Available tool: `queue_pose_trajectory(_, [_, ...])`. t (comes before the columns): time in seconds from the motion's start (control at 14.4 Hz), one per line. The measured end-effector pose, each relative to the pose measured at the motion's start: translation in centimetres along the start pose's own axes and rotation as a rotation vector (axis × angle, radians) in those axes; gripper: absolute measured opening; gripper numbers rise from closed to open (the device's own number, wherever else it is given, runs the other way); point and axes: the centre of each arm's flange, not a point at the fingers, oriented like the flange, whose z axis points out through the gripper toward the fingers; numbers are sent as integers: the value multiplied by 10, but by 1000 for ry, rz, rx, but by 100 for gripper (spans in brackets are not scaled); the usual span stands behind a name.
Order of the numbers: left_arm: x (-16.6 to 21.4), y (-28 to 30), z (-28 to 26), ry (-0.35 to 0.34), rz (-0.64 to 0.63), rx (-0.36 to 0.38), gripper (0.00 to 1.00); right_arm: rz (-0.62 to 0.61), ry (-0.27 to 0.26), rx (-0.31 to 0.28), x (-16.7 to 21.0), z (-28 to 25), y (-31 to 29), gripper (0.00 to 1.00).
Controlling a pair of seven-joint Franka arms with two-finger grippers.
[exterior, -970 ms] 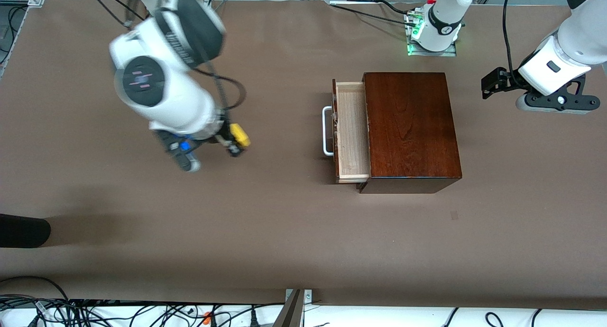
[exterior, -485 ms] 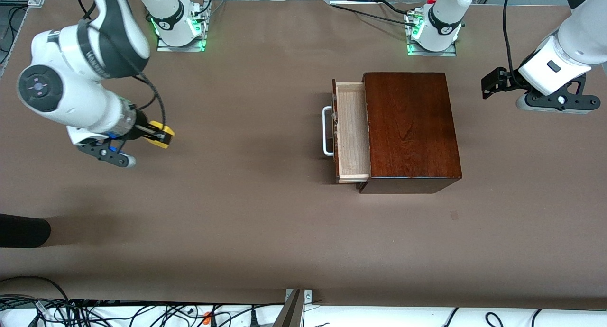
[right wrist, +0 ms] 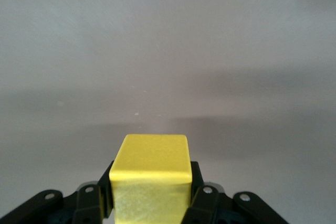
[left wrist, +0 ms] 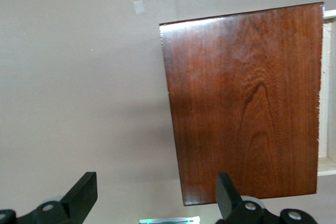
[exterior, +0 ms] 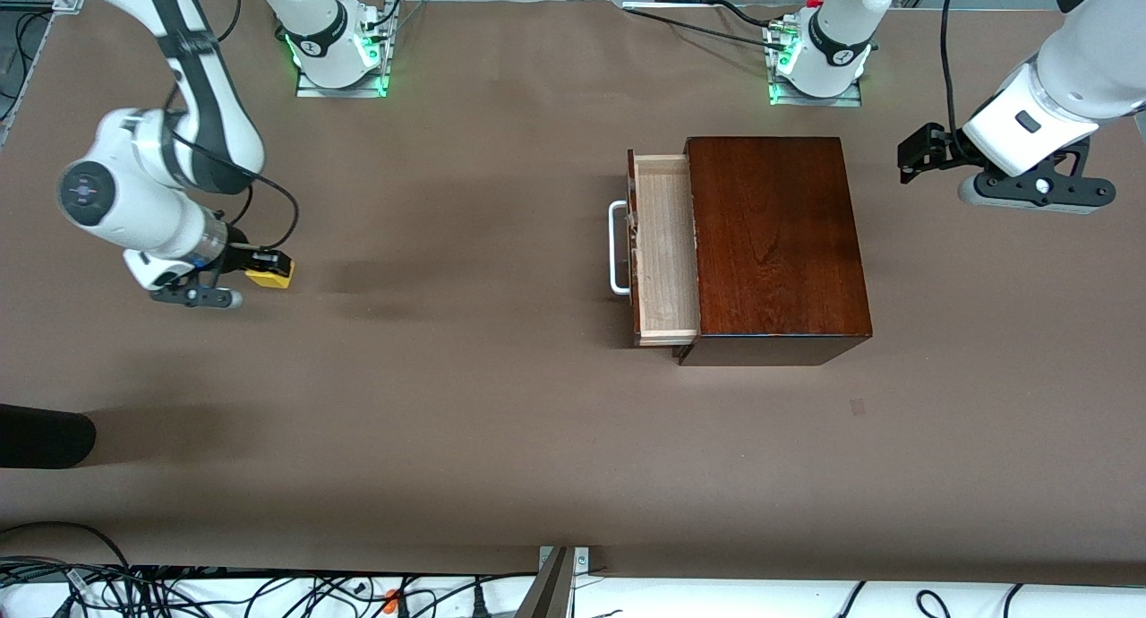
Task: Open drawer, take yellow block, close drawer
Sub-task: 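Lift the yellow cube out and carry it beside the box, then set the cube on the table while the left gripper reaches the handle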
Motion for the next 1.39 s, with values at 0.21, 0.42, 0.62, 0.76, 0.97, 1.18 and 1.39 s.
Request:
queue_pose_trajectory(0.21, [-3, 25, 2, -23, 40, -51, 100, -43, -21, -16, 1, 47, 6, 56])
queue_pose_trajectory(0.42, [-1, 55, 11, -51, 136, -98, 100, -53, -38, -21, 1, 61, 8, 56])
queue_pose_trajectory(0.62, [3, 110, 36, -100, 251, -89, 100, -55, -46, -22, 0, 65, 8, 56])
queue_pose_trajectory(0.76, [6, 154, 54, -131, 330, -82, 100, -57, -68, -22, -2, 68, 8, 56])
queue_pose_trajectory(0.97, [10, 224, 77, -152, 479, -80, 100, -58, -111, -20, -6, 71, 7, 57])
queue_pose_trajectory(1.18, [16, 279, 103, -113, 682, -97, 100, -60, -109, -19, -4, 68, 6, 70])
queue_pose_trajectory(1.39, [26, 315, 125, -44, 826, -146, 100, -64, -120, -15, 8, 49, 3, 99])
